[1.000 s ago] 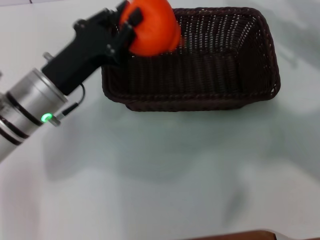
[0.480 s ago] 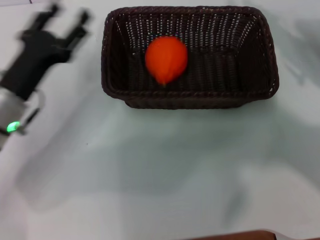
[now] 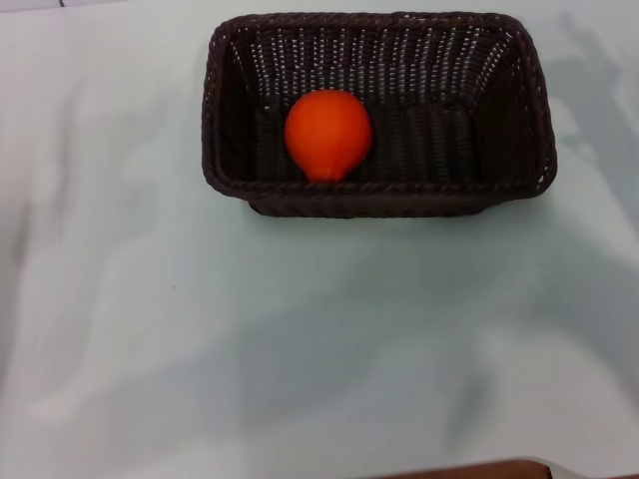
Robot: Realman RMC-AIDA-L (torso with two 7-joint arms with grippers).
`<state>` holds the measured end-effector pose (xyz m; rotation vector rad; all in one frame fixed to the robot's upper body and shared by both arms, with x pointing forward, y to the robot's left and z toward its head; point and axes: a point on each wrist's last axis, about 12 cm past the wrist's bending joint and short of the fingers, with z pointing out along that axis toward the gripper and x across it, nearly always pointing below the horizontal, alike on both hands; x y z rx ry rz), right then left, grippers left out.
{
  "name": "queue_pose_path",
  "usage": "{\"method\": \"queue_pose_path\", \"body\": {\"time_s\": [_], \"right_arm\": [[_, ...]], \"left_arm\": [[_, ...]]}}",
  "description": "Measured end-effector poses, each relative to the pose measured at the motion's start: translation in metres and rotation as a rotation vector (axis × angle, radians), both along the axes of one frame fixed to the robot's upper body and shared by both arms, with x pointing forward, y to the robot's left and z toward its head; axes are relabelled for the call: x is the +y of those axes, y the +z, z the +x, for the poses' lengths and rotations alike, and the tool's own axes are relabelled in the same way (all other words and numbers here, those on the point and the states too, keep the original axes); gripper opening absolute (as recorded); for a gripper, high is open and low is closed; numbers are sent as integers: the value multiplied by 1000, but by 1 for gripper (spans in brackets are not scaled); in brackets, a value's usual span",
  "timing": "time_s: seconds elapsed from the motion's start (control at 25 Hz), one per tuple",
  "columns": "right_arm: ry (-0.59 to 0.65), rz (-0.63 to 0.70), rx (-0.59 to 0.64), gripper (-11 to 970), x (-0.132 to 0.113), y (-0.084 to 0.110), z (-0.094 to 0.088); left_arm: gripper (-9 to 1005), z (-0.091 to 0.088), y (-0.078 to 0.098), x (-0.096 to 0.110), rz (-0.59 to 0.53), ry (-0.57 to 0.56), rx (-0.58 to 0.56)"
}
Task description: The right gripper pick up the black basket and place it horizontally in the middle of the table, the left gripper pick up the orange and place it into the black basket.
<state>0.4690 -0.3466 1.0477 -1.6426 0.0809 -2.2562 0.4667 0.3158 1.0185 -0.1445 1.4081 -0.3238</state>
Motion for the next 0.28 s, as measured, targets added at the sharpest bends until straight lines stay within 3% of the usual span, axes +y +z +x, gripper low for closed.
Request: {"method": "queue_pose_path", "body": {"time_s": [0.28], "right_arm": [[-121, -4, 11, 677, 4, -5, 7]], "left_arm": [[891, -16, -4, -2, 124, 31, -28]]}}
